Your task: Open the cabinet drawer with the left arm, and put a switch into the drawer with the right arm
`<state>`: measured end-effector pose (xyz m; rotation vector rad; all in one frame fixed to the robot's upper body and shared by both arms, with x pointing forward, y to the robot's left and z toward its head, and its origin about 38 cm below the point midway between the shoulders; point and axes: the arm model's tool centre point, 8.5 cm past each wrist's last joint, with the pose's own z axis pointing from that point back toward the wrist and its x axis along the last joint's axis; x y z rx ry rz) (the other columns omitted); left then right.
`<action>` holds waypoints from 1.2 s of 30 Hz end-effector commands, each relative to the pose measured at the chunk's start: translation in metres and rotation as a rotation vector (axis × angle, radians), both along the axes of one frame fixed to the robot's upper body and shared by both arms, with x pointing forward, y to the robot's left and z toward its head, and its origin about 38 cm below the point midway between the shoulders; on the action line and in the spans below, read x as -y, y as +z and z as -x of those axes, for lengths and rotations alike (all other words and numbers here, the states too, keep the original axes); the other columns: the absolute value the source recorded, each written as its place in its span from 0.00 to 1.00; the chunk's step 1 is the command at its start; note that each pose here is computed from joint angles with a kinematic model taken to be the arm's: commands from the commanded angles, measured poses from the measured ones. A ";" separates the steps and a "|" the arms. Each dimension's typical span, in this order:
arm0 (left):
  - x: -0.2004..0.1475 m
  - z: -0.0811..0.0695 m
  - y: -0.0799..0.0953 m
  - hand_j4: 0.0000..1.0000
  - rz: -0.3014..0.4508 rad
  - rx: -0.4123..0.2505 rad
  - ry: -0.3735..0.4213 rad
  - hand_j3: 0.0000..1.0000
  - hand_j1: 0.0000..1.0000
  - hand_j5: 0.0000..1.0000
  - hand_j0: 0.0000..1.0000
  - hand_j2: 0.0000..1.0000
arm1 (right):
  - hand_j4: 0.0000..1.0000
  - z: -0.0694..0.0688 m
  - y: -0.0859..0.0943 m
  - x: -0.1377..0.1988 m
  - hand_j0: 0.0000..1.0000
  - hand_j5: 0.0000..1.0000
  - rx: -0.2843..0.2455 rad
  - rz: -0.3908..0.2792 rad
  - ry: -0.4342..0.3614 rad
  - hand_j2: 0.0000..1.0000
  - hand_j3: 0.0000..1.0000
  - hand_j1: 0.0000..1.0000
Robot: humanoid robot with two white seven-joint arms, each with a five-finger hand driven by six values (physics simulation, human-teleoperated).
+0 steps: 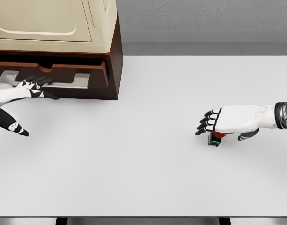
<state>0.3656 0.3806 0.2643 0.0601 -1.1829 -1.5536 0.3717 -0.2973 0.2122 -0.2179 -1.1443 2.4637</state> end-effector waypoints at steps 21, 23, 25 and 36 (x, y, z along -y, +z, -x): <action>-0.016 0.027 0.004 1.00 0.011 -0.080 -0.100 1.00 1.00 1.00 1.00 1.00 | 1.00 0.001 -0.004 -0.001 1.00 1.00 -0.010 -0.003 -0.001 1.00 1.00 1.00; -0.018 0.030 0.005 1.00 0.011 -0.078 -0.106 1.00 1.00 1.00 1.00 1.00 | 1.00 0.000 -0.005 -0.001 1.00 1.00 -0.006 0.007 0.000 1.00 1.00 1.00; -0.020 0.031 0.006 1.00 0.009 -0.074 -0.108 1.00 1.00 1.00 1.00 1.00 | 1.00 0.000 -0.005 0.000 1.00 1.00 -0.005 0.009 -0.002 1.00 1.00 1.00; -0.040 0.058 0.010 1.00 0.014 -0.058 -0.176 1.00 1.00 1.00 1.00 1.00 | 0.99 0.000 -0.006 0.000 0.99 0.99 -0.003 0.013 -0.002 0.99 0.99 0.99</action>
